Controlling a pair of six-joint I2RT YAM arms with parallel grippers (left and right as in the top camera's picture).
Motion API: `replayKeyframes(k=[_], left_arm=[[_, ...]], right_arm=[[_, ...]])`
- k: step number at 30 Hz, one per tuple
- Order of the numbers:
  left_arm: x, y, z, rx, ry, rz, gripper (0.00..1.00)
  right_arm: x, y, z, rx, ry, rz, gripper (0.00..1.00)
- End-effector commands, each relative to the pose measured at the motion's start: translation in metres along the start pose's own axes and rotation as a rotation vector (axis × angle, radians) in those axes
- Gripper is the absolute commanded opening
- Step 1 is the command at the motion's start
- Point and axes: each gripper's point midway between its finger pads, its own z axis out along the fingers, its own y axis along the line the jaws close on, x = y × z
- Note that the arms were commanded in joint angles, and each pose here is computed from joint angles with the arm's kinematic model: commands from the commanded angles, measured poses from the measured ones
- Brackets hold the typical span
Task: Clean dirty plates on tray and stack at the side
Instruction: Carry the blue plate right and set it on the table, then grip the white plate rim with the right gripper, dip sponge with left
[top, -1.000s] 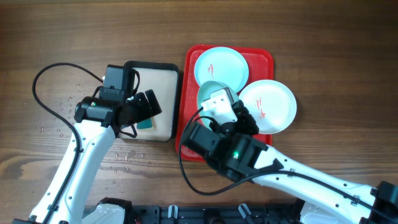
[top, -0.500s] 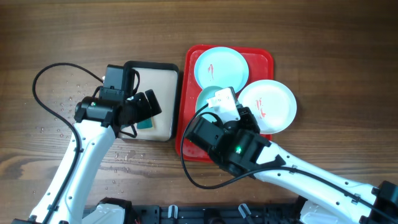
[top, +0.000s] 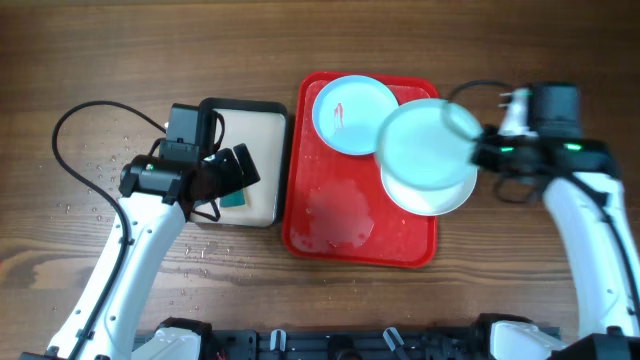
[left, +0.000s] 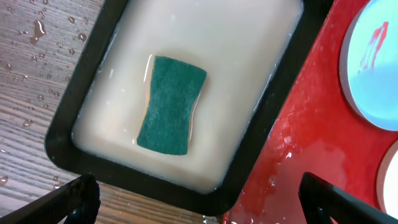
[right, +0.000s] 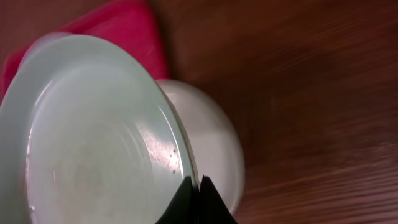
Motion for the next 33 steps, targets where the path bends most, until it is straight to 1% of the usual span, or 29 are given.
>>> replayKeyframes(k=[1,2,3,4,6,9,10,11,12,14,15,17,18,19,21,23,24,25,26,28,29,30,31,32,33], left_arm=[[-0.006,-0.003,-0.006,0.019,-0.018,0.001,1.00],[-0.006,-0.003,-0.006,0.019,-0.018,0.001,1.00],[-0.006,-0.003,-0.006,0.019,-0.018,0.001,1.00],[-0.006,-0.003,-0.006,0.019,-0.018,0.001,1.00],[-0.006,-0.003,-0.006,0.019,-0.018,0.001,1.00],[-0.006,-0.003,-0.006,0.019,-0.018,0.001,1.00],[-0.006,-0.003,-0.006,0.019,-0.018,0.001,1.00],[-0.006,-0.003,-0.006,0.019,-0.018,0.001,1.00],[-0.006,-0.003,-0.006,0.019,-0.018,0.001,1.00],[-0.006,-0.003,-0.006,0.019,-0.018,0.001,1.00],[-0.006,-0.003,-0.006,0.019,-0.018,0.001,1.00],[-0.006,-0.003,-0.006,0.019,-0.018,0.001,1.00],[-0.006,-0.003,-0.006,0.019,-0.018,0.001,1.00],[-0.006,-0.003,-0.006,0.019,-0.018,0.001,1.00],[-0.006,-0.003,-0.006,0.019,-0.018,0.001,1.00],[-0.006,-0.003,-0.006,0.019,-0.018,0.001,1.00],[-0.006,-0.003,-0.006,0.019,-0.018,0.001,1.00],[-0.006,-0.003,-0.006,0.019,-0.018,0.001,1.00],[-0.006,-0.003,-0.006,0.019,-0.018,0.001,1.00],[-0.006,-0.003,-0.006,0.019,-0.018,0.001,1.00],[-0.006,-0.003,-0.006,0.019,-0.018,0.001,1.00],[-0.006,-0.003,-0.006,0.019,-0.018,0.001,1.00],[-0.006,-0.003,-0.006,0.019,-0.018,0.001,1.00],[-0.006,-0.003,-0.006,0.019,-0.018,0.001,1.00],[-0.006,-0.003,-0.006,0.019,-0.018,0.001,1.00]], right_arm=[[-0.034,-0.104,-0.022,0.196,-0.134,0.366,0.04],[-0.033,-0.142,-0.025,0.312,-0.153,0.472,0.04],[-0.028,-0.170,-0.025,0.401,-0.147,0.524,0.04],[-0.022,-0.185,-0.019,0.438,-0.120,0.554,0.04],[-0.012,-0.193,0.001,0.448,-0.045,0.590,0.04],[0.009,-0.198,0.037,0.471,0.092,0.586,0.04],[0.014,-0.200,0.044,0.475,0.123,0.589,0.08],[0.019,-0.198,0.050,0.457,0.157,0.581,0.22],[0.020,-0.187,0.050,0.393,0.184,0.547,0.32],[0.011,-0.158,0.040,0.253,0.170,0.472,0.33],[0.001,-0.133,0.030,0.149,0.136,0.403,0.35],[-0.010,-0.076,0.003,-0.043,0.063,0.185,0.41],[-0.008,-0.052,-0.007,-0.078,0.047,0.083,0.42],[-0.003,-0.032,-0.011,-0.094,0.043,-0.012,0.43],[0.011,-0.013,0.002,0.000,0.067,-0.152,0.43],[0.020,-0.006,0.029,0.074,0.080,-0.237,0.49],[0.022,-0.006,0.041,0.090,0.082,-0.237,0.50],[0.024,-0.012,0.055,0.124,0.092,-0.222,0.50],[0.028,-0.019,0.073,0.145,0.126,-0.203,0.48],[0.041,-0.023,0.093,0.143,0.199,-0.198,0.40],[0.047,-0.023,0.100,0.132,0.230,-0.192,0.38],[0.053,-0.022,0.105,0.121,0.259,-0.186,0.32],[0.058,-0.024,0.108,0.123,0.283,-0.180,0.25],[0.063,-0.026,0.108,0.132,0.304,-0.168,0.10],[0.064,-0.026,0.106,0.133,0.308,-0.162,0.04]])
